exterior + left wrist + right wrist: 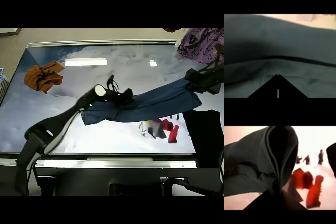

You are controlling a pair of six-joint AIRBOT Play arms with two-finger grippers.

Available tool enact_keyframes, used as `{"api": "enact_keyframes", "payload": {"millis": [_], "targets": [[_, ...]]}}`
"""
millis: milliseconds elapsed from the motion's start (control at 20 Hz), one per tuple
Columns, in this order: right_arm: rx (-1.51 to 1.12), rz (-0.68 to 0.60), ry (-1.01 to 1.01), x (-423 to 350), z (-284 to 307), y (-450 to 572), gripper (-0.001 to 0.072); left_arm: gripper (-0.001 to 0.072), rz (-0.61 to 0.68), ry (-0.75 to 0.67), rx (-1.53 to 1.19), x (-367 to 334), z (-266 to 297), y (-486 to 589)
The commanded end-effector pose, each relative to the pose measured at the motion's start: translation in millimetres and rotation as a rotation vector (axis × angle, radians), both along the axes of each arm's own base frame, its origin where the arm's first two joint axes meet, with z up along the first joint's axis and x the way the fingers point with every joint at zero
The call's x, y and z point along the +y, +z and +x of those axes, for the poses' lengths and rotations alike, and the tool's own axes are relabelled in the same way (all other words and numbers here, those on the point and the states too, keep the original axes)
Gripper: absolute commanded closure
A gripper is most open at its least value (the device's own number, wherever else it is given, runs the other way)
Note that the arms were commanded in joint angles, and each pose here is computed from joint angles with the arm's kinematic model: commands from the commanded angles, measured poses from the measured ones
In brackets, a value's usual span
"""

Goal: Fold the clothes and pants, and hang the long-sleeved shirts on hangers.

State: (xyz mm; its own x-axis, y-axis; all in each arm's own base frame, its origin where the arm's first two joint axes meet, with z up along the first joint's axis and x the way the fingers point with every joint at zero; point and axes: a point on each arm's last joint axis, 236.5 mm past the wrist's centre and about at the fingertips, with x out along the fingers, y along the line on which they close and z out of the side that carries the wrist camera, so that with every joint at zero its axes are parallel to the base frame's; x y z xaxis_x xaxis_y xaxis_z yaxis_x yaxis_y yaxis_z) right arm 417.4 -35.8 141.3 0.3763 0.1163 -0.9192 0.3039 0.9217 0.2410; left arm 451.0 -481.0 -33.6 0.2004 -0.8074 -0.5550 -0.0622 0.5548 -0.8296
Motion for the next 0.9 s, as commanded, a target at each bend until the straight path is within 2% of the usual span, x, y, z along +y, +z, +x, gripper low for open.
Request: {"api": "enact_keyframes", "payload": {"millis": [0, 150, 550, 700, 850], "targets": [[-0.003, 0.000, -0.023, -0.6, -5.1, 15.8, 0.0688, 0.0692, -0.080, 0.062, 0.081, -48.8, -24.6, -19.3], [0.033, 0.010, -0.029, 1.3, -13.0, 12.9, 0.0688, 0.0693, -0.071, 0.076, 0.124, -62.0, -37.9, -40.3], [0.066, 0.011, -0.026, 1.9, -20.3, 10.3, 0.0688, 0.0694, -0.108, 0.107, 0.153, -83.6, -27.2, -57.1], [0.000, -0.013, -0.045, -5.5, -5.2, 15.0, 0.0688, 0.0694, -0.060, 0.000, 0.154, -67.6, -35.6, -51.0], [-0.055, 0.010, -0.078, -3.8, 7.9, 20.4, 0.0688, 0.0694, 0.091, -0.124, 0.110, -13.8, -30.4, -35.5]]}}
